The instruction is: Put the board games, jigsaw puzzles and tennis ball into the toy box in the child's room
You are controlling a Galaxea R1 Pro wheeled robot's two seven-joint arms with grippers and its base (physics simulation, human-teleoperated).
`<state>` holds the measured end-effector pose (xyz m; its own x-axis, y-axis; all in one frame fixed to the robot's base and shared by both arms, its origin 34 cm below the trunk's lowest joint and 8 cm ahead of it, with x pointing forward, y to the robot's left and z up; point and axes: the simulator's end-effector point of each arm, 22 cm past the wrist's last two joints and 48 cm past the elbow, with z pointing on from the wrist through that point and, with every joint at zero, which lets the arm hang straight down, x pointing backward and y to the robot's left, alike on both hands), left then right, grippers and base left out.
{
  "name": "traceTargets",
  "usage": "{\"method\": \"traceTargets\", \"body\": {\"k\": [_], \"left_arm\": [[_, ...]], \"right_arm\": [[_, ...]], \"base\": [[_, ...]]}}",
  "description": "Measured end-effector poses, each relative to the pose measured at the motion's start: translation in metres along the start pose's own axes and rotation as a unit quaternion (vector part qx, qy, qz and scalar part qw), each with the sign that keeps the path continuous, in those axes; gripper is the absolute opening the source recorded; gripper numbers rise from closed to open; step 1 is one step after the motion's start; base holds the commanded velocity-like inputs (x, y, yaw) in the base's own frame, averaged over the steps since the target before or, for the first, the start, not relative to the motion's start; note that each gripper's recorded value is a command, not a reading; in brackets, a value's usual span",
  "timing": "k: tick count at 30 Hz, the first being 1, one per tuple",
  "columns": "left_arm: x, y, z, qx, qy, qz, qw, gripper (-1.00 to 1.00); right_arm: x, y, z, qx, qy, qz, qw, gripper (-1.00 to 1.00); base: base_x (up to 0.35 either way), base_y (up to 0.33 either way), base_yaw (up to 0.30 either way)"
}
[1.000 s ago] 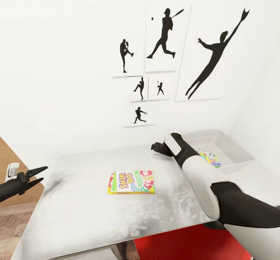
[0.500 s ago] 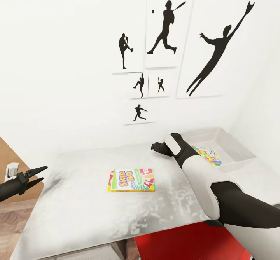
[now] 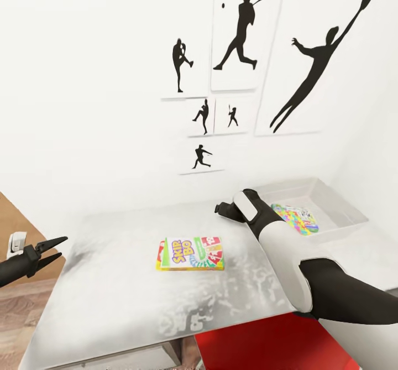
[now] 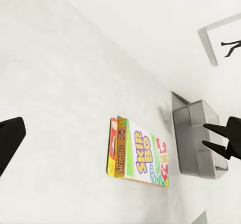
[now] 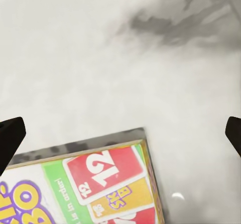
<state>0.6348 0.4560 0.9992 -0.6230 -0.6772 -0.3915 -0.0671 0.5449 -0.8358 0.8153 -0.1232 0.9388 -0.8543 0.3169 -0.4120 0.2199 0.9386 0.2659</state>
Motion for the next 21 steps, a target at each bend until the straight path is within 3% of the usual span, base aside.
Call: {"method": "traceTargets", "body": {"k": [21], "left_arm": [[0.007, 0.015, 0.006, -0.012, 0.009, -0.008, 0.9999, 1.0]], "right_arm": [[0.012, -0.007, 0.02, 0.005, 0.016, 0.004, 0.9999, 1.0]], "base": [[-0.024, 0.053, 0.0]]}}
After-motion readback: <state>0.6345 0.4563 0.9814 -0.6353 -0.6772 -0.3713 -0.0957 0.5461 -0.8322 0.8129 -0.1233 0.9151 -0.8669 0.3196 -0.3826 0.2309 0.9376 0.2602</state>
